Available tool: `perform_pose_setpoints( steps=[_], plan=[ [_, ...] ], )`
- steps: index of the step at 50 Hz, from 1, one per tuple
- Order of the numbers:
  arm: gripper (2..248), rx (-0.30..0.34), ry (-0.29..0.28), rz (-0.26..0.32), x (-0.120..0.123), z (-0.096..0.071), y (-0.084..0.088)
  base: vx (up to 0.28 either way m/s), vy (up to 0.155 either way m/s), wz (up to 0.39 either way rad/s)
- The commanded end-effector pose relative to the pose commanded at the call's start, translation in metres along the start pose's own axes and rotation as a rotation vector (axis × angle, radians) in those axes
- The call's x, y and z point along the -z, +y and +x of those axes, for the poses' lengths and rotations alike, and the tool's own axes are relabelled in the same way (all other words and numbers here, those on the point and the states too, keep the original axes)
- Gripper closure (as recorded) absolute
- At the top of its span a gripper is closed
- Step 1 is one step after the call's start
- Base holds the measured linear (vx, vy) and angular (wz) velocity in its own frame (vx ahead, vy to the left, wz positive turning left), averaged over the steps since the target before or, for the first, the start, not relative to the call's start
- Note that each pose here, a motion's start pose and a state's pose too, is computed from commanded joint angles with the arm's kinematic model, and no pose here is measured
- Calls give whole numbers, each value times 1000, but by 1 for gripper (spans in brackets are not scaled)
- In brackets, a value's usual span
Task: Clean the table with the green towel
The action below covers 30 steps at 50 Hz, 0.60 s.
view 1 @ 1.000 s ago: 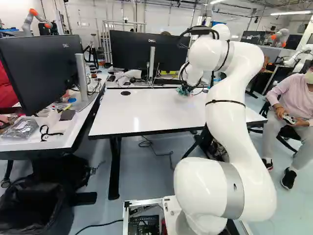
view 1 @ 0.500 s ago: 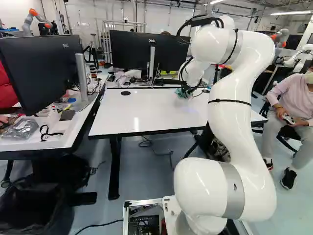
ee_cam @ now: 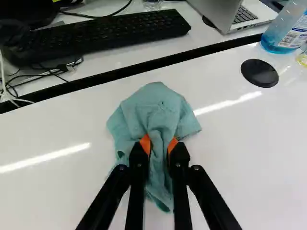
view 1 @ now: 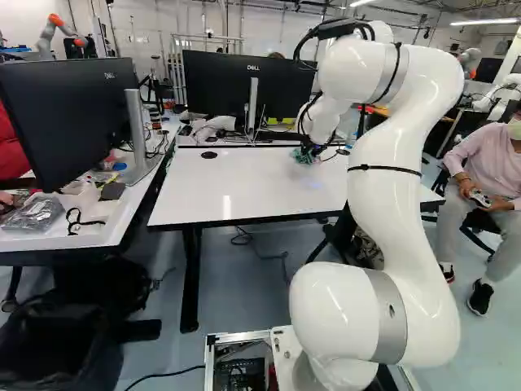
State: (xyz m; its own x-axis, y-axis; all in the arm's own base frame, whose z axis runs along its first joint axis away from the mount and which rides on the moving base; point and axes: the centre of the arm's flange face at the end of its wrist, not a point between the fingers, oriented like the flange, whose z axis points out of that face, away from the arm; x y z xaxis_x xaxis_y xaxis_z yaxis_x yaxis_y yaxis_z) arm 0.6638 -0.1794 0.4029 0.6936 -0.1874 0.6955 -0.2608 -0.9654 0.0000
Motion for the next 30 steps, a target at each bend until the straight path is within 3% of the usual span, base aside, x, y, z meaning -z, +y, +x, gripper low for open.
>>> perform_pose_setpoints(
  steps=[17,30],
  plan=[
    [192,22,9,21,38,-4,-20,0,0,0],
    [192,27,-3,26,60,-18,-23,0,0,0]
  ],
)
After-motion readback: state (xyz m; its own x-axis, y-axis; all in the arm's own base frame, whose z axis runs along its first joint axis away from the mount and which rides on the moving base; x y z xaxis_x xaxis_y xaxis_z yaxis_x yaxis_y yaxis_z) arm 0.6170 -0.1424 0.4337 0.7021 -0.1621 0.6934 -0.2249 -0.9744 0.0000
